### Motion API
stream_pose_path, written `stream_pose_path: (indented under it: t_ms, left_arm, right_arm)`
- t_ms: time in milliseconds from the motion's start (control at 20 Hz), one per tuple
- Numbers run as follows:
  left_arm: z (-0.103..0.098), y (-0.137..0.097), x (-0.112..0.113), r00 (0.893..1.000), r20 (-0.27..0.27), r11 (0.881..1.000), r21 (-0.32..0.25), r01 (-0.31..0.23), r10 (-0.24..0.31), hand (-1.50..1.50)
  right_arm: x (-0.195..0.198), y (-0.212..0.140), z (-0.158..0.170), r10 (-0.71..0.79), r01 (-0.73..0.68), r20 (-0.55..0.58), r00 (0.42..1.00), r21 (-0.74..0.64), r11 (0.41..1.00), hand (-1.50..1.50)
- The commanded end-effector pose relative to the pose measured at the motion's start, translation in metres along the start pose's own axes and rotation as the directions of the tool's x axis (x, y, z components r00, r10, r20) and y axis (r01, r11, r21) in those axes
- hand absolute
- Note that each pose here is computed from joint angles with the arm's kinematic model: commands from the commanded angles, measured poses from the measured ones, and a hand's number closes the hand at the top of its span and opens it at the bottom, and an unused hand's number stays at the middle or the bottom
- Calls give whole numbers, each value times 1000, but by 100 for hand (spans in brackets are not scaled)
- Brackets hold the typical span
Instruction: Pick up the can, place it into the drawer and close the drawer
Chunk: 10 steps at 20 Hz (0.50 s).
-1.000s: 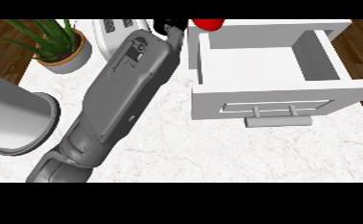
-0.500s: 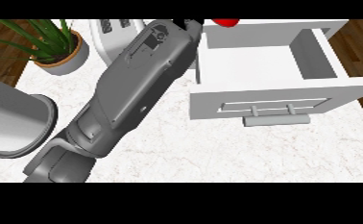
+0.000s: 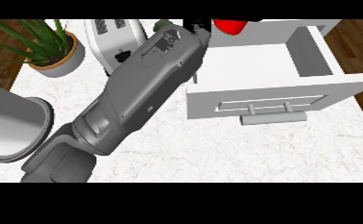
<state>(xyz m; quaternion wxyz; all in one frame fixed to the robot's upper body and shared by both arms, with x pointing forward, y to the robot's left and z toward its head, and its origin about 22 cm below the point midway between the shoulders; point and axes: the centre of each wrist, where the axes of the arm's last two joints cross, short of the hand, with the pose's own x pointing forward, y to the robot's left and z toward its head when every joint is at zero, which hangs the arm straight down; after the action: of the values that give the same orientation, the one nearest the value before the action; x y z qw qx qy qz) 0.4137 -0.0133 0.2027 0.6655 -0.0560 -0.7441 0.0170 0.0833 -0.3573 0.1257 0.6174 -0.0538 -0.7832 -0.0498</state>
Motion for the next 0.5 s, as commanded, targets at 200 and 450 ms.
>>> stream_pose_path:
  t_ms: [200, 450]
  left_arm:
    - [-4, -6, -6, 998, -21, 998, 33, 52, -51, 150]
    - [-5, 6, -28, 995, -27, 993, 59, 100, -99, -150]
  right_arm:
    - [11, 11, -6, -1, 1, 19, 1000, 14, 1000, -150]
    - [0, 5, 3, 4, -4, -5, 1000, -12, 1000, -150]
